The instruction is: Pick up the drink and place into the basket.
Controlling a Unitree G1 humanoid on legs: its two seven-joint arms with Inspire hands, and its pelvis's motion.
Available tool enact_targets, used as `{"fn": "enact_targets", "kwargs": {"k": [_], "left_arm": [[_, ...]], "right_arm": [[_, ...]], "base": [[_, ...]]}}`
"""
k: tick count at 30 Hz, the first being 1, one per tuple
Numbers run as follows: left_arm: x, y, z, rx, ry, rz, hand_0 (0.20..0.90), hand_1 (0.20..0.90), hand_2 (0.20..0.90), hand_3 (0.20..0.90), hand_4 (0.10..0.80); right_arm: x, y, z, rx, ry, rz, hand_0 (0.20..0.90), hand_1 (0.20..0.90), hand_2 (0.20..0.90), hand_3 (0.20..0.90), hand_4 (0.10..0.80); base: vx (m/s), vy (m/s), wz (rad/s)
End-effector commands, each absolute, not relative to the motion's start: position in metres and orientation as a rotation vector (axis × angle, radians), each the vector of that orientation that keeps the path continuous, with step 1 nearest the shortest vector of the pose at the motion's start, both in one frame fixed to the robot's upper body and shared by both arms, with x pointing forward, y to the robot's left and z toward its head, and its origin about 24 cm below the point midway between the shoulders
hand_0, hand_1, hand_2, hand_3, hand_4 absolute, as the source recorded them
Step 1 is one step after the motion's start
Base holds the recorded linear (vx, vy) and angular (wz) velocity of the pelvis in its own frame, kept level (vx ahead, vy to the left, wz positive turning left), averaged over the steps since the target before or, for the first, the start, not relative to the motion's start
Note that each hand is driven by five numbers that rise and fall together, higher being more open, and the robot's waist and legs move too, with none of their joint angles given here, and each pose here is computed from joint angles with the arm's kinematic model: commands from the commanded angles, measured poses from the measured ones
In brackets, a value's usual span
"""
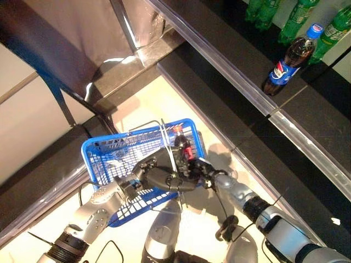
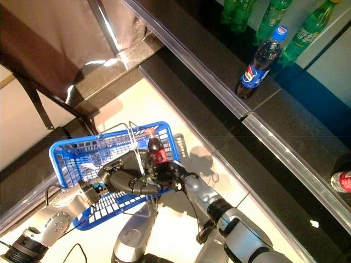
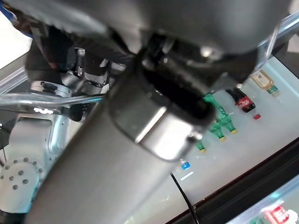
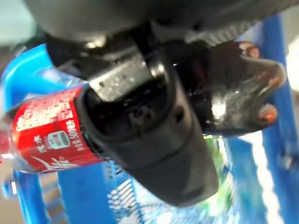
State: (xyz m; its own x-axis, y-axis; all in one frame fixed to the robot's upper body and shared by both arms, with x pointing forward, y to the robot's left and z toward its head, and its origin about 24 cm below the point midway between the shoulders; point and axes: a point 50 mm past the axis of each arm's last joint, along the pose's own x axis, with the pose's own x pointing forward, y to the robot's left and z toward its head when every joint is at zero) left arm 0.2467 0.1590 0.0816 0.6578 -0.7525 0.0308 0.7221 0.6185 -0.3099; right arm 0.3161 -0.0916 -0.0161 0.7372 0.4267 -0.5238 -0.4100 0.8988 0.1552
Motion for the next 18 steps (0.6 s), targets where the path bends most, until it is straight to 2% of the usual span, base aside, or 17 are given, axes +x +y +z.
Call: {"fn": "enact_targets", "kwargs": {"k": [1, 10, 18], "left_arm": [[0.214, 0.116, 0.213, -0.358, -0.651, -1.325, 0.3, 0.3, 0.3, 0.2, 0.1], [0.211, 0.123, 0.218, -0.379, -0.645, -1.325, 0.3, 0.3, 0.3, 0.2, 0.1], [0.208, 0.121, 0.216, -0.39, -0.631, -1.327, 0.3, 0.3, 0.3, 0.2, 0.1]], "right_arm": [[0.318, -0.032, 0.01, 0.502, 0.511, 0.64, 0.3, 0.3, 0.3, 0.2, 0.1], [0.322, -0.055, -0.003, 0.92, 0.749, 0.44, 0.3, 0.3, 0.3, 0.2, 0.1], [0.33, -0.055, 0.009, 0.92, 0.702, 0.454, 0.3, 0.3, 0.3, 0.2, 0.1]], "base": [[0.018, 0.02, 0.11], [0.013, 0.009, 0.04], [0.002, 0.001, 0.0]]}}
